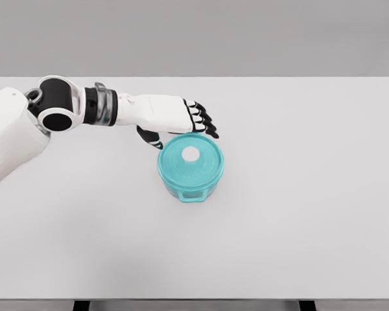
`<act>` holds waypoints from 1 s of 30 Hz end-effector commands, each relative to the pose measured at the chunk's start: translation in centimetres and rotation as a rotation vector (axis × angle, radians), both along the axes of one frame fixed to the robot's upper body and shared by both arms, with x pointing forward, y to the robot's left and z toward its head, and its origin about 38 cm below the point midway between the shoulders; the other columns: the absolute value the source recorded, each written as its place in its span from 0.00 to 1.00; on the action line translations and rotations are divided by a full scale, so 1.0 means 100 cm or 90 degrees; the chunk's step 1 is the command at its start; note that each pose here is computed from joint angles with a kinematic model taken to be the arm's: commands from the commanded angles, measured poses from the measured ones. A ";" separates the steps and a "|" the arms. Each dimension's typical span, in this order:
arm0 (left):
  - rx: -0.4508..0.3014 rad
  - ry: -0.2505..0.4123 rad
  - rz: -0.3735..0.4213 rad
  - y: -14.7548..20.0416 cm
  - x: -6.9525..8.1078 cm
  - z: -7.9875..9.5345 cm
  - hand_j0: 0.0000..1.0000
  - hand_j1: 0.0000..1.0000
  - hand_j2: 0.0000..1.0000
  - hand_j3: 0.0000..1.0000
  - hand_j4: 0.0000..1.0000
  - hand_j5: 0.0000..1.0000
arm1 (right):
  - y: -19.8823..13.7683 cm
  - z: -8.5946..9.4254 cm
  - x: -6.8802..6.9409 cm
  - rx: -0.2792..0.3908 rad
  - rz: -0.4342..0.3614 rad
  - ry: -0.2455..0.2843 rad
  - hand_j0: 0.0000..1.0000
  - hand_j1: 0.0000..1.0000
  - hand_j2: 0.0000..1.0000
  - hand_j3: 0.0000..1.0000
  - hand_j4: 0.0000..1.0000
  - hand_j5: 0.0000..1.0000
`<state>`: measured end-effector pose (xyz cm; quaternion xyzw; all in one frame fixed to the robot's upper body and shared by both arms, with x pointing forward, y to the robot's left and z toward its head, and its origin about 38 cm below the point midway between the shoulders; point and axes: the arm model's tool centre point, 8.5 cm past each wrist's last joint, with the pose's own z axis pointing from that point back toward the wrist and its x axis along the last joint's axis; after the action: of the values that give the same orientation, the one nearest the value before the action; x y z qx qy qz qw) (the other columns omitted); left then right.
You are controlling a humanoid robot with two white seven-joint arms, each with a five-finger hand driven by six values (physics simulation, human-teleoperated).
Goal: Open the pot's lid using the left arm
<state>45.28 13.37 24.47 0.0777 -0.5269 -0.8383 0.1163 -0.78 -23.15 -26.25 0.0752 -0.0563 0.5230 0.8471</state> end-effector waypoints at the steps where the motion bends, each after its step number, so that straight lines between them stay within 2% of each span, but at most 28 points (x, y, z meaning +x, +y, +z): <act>1: -0.003 0.003 -0.002 -0.002 -0.001 0.000 0.91 0.91 0.91 0.91 0.91 0.91 | 0.000 0.000 0.000 0.000 0.000 0.000 1.00 1.00 1.00 1.00 1.00 1.00; 3: -0.006 0.001 -0.012 -0.006 -0.004 0.000 0.87 0.87 0.87 0.87 0.87 0.87 | 0.000 0.000 0.000 0.000 0.000 0.000 1.00 1.00 1.00 1.00 1.00 1.00; 10: -0.004 0.005 -0.022 -0.007 -0.012 -0.005 0.87 0.87 0.87 0.87 0.87 0.87 | 0.000 0.000 0.000 0.000 0.000 0.000 1.00 1.00 1.00 1.00 1.00 1.00; 18: 0.004 0.018 -0.025 -0.008 -0.015 -0.015 0.87 0.87 0.87 0.87 0.87 0.87 | 0.000 0.000 0.000 0.000 0.000 0.000 1.00 1.00 1.00 1.00 1.00 1.00; 25: 0.005 0.020 -0.025 -0.007 -0.016 -0.016 0.87 0.87 0.87 0.87 0.87 0.87 | 0.000 0.000 0.000 0.000 0.000 0.000 1.00 1.00 1.00 1.00 1.00 1.00; 30: 0.005 0.019 -0.025 -0.007 -0.016 -0.017 0.82 0.82 0.82 0.82 0.82 0.82 | 0.000 0.000 0.000 0.000 0.000 0.000 1.00 1.00 1.00 1.00 1.00 1.00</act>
<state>43.71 12.61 22.75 0.0559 -0.5213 -0.8449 0.1058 -0.78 -23.15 -26.25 0.0752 -0.0563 0.5230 0.8471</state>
